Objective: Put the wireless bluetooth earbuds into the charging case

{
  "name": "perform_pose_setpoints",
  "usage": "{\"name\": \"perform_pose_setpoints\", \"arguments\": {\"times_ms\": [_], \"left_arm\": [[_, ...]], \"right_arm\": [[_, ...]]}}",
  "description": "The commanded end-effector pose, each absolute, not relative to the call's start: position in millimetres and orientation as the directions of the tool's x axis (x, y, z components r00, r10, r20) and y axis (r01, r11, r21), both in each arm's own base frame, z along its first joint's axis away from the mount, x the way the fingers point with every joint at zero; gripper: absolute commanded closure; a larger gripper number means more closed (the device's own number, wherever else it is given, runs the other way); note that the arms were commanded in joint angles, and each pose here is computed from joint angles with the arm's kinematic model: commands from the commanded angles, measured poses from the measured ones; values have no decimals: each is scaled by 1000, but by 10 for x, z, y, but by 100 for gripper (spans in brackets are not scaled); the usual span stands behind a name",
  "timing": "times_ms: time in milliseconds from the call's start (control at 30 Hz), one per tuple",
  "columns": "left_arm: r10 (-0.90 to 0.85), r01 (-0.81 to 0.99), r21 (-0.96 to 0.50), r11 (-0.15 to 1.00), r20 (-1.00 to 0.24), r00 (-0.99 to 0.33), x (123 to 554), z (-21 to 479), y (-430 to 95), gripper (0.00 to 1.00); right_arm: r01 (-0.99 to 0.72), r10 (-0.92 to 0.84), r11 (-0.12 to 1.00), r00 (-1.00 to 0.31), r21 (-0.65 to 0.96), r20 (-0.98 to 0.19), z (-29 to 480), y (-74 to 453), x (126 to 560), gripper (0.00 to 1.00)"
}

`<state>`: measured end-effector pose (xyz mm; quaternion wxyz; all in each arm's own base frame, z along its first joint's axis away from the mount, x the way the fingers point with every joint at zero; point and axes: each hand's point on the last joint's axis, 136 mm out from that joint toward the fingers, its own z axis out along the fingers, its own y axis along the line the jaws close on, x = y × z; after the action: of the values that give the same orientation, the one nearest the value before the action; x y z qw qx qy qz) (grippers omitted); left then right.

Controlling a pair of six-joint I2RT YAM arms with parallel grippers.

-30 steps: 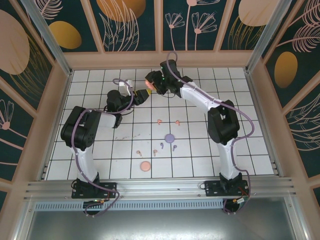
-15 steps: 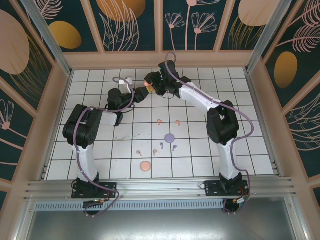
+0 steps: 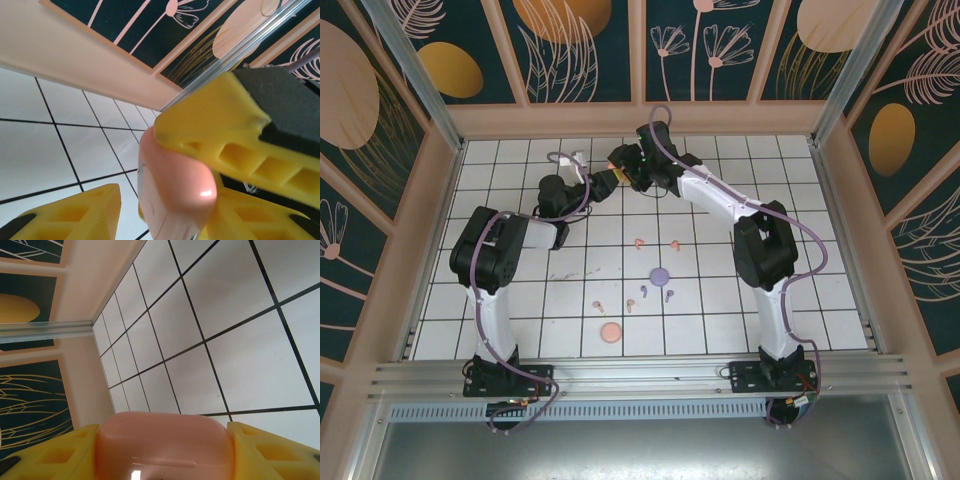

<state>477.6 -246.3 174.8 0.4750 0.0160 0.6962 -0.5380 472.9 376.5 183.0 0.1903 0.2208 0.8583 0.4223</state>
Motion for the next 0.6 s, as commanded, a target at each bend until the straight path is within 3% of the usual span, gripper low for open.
{"name": "perform_pose_setpoints", "arguments": {"times_ms": [0,300,567], "left_arm": [[-507,562,-719,409,-691,-516,4832,1846,-2493,53],[-510,556,-723,410,-687,-517,4841,1822,-2509,61],[-511,555,-727,403,-682,-522,4839,1804,-2523,81]], "right_arm": [[198,523,540,-840,818,-142,1872,3855,4693,54],[197,521,537,-843,821,-138,1866,3866,4660,55],[192,521,529,-843,827,-138,1900,3872,4635,55]]}}
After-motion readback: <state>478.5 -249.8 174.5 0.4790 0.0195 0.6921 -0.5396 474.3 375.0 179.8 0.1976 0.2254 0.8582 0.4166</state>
